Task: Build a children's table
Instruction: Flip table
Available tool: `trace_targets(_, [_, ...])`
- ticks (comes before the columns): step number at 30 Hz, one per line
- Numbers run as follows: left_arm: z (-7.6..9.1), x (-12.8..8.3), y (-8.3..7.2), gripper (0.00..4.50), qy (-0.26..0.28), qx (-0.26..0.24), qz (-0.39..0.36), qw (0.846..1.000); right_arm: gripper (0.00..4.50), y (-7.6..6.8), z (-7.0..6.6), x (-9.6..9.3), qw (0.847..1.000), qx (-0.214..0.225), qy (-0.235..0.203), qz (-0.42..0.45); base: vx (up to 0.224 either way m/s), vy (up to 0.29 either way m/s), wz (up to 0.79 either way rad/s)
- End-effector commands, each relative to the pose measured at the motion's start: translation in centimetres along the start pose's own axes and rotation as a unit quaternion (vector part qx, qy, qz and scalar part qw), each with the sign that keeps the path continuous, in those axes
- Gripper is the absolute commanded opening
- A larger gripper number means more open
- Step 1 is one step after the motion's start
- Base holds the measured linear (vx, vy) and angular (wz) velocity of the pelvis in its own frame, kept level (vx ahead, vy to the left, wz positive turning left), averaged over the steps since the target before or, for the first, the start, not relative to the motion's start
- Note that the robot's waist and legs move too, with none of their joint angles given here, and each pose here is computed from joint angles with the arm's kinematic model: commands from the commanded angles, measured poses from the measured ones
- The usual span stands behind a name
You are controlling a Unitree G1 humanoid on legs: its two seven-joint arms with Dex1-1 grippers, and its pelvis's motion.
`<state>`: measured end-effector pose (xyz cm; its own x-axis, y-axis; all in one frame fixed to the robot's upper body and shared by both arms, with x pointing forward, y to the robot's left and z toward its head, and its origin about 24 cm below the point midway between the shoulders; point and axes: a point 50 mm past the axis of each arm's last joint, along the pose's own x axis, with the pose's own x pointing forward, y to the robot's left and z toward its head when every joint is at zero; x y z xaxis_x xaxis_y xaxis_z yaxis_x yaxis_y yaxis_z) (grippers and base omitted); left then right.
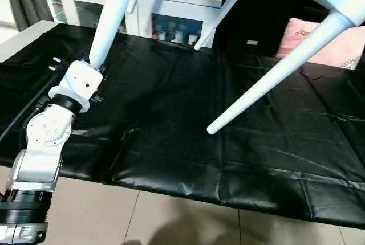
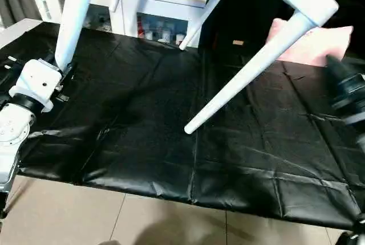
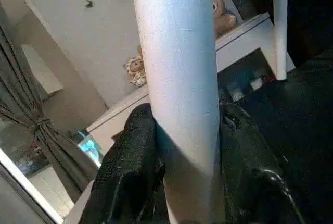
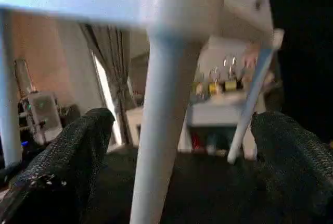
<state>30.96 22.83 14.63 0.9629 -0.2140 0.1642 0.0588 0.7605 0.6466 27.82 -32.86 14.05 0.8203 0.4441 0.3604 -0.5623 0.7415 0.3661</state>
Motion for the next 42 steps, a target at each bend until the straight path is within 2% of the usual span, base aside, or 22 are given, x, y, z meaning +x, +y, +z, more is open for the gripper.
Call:
trace_targets(1, [-1.8, -0.5, -1.8, 1.45, 0.043, 0.025, -0.06, 0.997, 4.5, 0.2, -2.7, 0.6, 0.999, 0.015, 0.038, 0.007, 0.0, 0.0, 0.0])
trace_targets(2, [-1.9, -0.5, -1.9, 1.45, 0.044, 0.024, -0.062, 0.997, 4.5, 0.6, -3.6, 1.3, 0.998, 0.027, 0.047, 0.016, 0.0, 0.0, 0.0])
trace_targets(4, [-2.0, -0.5, -1.9, 1.45, 0.044, 0.024, -0.063, 0.997, 4.5, 0.9, -4.3, 1.8, 0.998, 0.032, 0.055, 0.022, 0.0, 0.0, 0.0])
trace_targets(5, [-2.0, -0.5, -2.0, 1.45, 0.044, 0.024, -0.064, 0.997, 4.5, 1.0, -5.1, 2.6, 0.997, 0.031, 0.065, 0.011, 0.0, 0.0, 0.0])
trace_targets(9, [-2.1, -0.5, -2.2, 1.45, 0.044, 0.022, -0.069, 0.996, 4.5, 0.0, -7.6, 4.9, 0.993, 0.01, 0.094, -0.074, 0.0, 0.0, 0.0])
trace_targets(13, [-2.2, -0.4, -2.3, 1.45, 0.043, 0.021, -0.075, 0.996, 4.5, 1.3, -9.0, 7.0, 0.995, 0.042, 0.08, -0.032, 0.0, 0.0, 0.0])
trace_targets(15, [-2.2, -0.4, -2.4, 1.45, 0.043, 0.02, -0.076, 0.996, 4.5, 1.4, -9.2, 7.3, 0.995, 0.043, 0.079, -0.03, 0.0, 0.0, 0.0])
trace_targets(16, [-2.2, -0.3, -2.5, 1.45, 0.042, 0.018, -0.08, 0.996, 4.5, 1.9, -9.6, 8.3, 0.996, 0.05, 0.075, -0.022, 0.0, 0.0, 0.0])
trace_targets(18, [-2.3, -0.2, -2.6, 1.45, 0.041, 0.017, -0.082, 0.996, 4.5, 2.1, -9.8, 8.9, 0.996, 0.052, 0.072, -0.018, 0.0, 0.0, 0.0])
trace_targets(19, [-2.2, 0.0, -2.9, 1.45, 0.04, 0.014, -0.086, 0.995, 4.5, 3.1, -10.1, 10.4, 0.996, 0.054, 0.067, 0.012, 0.0, 0.0, 0.0])
trace_targets(21, [-2.3, 0.2, -3.1, 1.45, 0.04, 0.011, -0.091, 0.995, 4.5, 4.1, -10.2, 11.3, 0.995, 0.053, 0.066, 0.047, 0.0, 0.0, 0.0])
trace_targets(24, [-2.4, 0.4, -3.4, 1.45, 0.042, 0.006, -0.095, 0.995, 4.5, 5.1, -10.3, 11.7, 0.992, 0.054, 0.074, 0.09, 0.0, 0.0, 0.0])
trace_targets(25, [-2.6, 0.5, -3.6, 1.45, 0.046, 0.002, -0.097, 0.994, 4.5, 5.8, -10.4, 11.5, 0.987, 0.05, 0.085, 0.123, 0.0, 0.0, 0.0])
trace_targets(29, [-3.0, 0.6, -4.1, 1.45, 0.055, -0.012, -0.102, 0.993, 4.5, 6.5, -10.1, 10.7, 0.981, 0.045, 0.097, 0.163, 0.039, -0.01, 0.02])
trace_targets(33, [-3.6, 0.5, -4.9, 1.45, 0.068, -0.031, -0.112, 0.991, 4.5, 6.8, -9.1, 9.6, 0.979, 0.026, 0.098, 0.176, 0.0, 0.0, 0.0])
trace_targets(34, [-4.1, 0.3, -5.2, 1.45, 0.077, -0.043, -0.114, 0.99, 4.5, 7.0, -8.4, 9.1, 0.979, 0.014, 0.095, 0.178, 0.0, 0.0, 0.0])
trace_targets(37, [-4.9, -0.3, -5.7, 1.45, 0.093, -0.05, -0.118, 0.987, 4.5, 7.6, -7.5, 8.5, 0.979, -0.001, 0.091, 0.181, 0.0, 0.0, 0.0])
trace_targets(38, [-4.9, -0.3, -5.7, 1.45, 0.093, -0.05, -0.118, 0.987, 4.5, 7.6, -7.5, 8.5, 0.979, -0.001, 0.091, 0.181, 0.0, 0.0, 0.0])
trace_targets(42, [-6.4, -2.1, -6.3, 1.45, 0.127, -0.065, -0.118, 0.983, 4.5, 8.1, -6.9, 7.9, 0.982, -0.034, 0.095, 0.16, 0.0, 0.0, 0.0])
